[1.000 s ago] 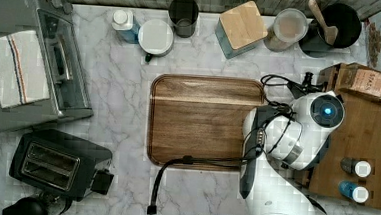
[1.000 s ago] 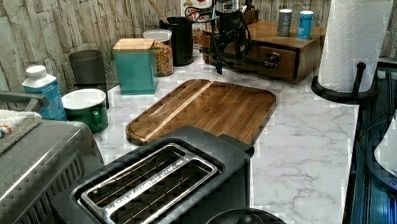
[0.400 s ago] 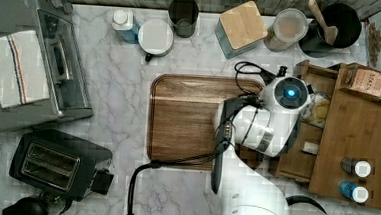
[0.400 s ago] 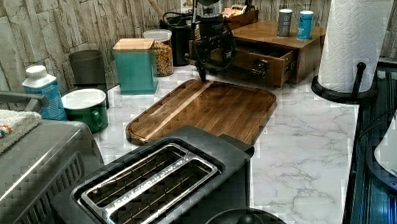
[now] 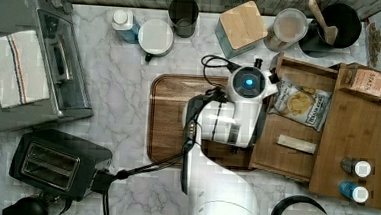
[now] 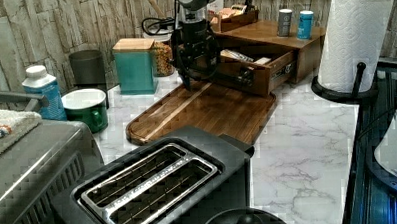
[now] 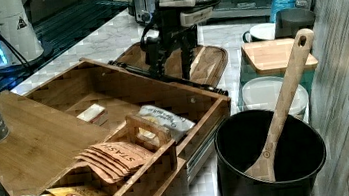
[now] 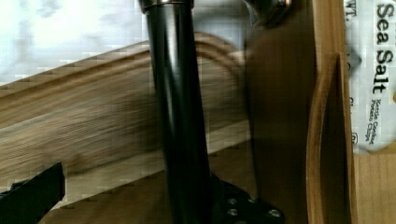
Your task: Open the drawer.
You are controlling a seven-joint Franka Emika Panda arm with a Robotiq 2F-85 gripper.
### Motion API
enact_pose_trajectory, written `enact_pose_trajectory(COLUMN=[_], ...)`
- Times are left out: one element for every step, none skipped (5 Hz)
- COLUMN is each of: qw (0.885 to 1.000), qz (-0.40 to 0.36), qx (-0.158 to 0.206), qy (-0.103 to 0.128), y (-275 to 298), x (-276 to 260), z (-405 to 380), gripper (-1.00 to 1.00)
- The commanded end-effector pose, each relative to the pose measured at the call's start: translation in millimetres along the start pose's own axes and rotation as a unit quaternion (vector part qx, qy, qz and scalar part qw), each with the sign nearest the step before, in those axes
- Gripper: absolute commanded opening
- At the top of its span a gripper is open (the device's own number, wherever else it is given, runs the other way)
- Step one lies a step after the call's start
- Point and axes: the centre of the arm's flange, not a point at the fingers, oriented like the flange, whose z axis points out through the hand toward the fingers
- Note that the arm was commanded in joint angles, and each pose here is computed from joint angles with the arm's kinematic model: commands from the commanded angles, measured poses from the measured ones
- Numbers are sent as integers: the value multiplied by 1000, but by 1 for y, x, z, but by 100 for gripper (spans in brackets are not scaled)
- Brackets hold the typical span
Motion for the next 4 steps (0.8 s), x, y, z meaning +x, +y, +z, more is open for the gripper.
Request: enact_pose_trajectory(qw=[995,995,995,995], qz=[-67,-67,-67,-67], qx=[44,44,44,44], qy=[64,64,64,64], y=[-175,-176,-176,-175], x=[-39,-39,-39,-39], z=[-69,-69,-69,-69], gripper=[100,100,100,100])
